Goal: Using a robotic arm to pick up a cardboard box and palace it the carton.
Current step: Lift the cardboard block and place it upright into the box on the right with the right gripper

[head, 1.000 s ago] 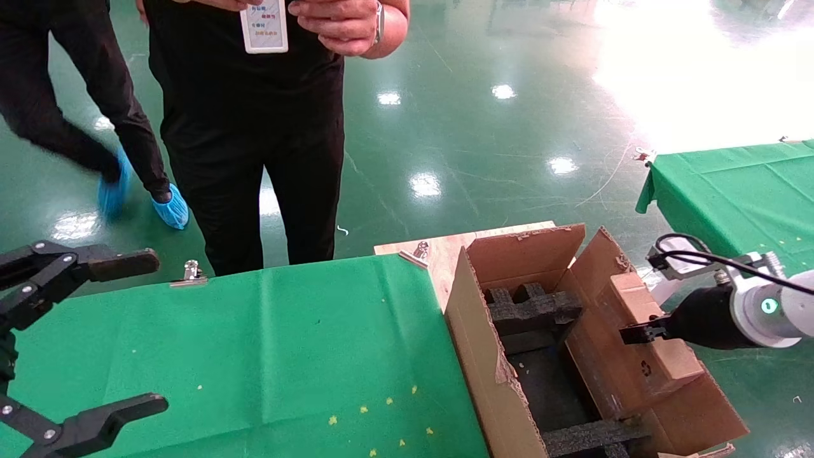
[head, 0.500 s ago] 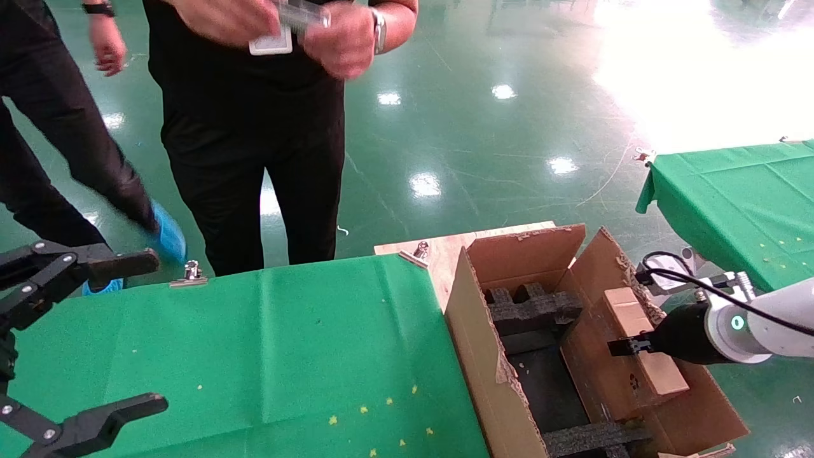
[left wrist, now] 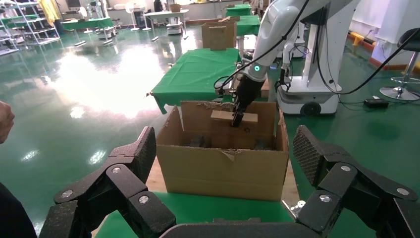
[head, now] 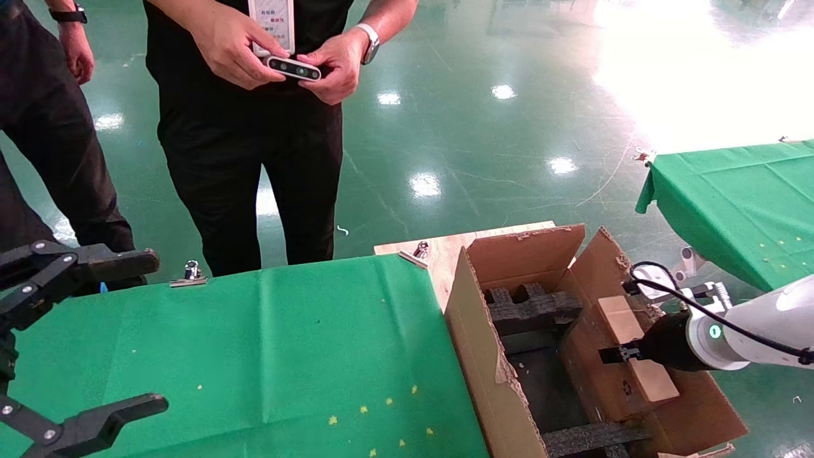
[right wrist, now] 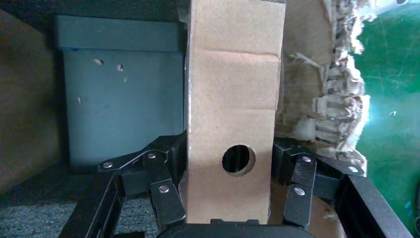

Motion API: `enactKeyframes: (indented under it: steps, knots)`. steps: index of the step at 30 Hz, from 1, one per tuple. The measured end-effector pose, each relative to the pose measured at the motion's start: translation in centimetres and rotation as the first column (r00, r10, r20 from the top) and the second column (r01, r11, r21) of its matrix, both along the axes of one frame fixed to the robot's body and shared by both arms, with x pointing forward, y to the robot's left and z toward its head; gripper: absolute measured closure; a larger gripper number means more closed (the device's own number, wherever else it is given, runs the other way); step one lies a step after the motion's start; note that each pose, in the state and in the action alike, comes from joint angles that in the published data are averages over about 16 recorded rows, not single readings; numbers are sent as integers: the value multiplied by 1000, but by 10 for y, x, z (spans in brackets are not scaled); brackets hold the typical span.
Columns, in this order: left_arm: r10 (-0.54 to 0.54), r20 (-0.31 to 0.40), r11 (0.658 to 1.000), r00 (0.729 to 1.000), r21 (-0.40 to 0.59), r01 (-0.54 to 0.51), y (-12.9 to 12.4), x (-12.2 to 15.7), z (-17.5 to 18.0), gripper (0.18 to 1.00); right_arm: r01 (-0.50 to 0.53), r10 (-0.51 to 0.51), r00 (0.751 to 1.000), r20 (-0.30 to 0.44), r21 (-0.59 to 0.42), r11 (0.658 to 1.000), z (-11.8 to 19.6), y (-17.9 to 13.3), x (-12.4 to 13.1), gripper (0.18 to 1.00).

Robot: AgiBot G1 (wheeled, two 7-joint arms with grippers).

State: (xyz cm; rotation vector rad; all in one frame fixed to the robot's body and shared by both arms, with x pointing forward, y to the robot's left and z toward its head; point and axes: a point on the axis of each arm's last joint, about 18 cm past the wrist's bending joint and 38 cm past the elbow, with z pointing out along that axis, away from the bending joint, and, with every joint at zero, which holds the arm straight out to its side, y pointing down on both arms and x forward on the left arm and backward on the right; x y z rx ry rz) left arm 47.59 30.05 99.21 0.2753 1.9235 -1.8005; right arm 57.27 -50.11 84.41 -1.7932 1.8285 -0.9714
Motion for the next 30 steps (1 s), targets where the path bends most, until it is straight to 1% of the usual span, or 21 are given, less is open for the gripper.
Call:
enactKeyframes:
  steps: [17, 30]
  knots:
    - [0, 0, 1000, 1000, 0, 0, 0, 0, 0, 184, -1, 0, 999, -38, -7, 1000, -25, 5, 10, 824]
    - [0, 0, 1000, 1000, 0, 0, 0, 0, 0, 184, 6, -6, 999, -46, 5, 1000, -36, 8, 18, 836]
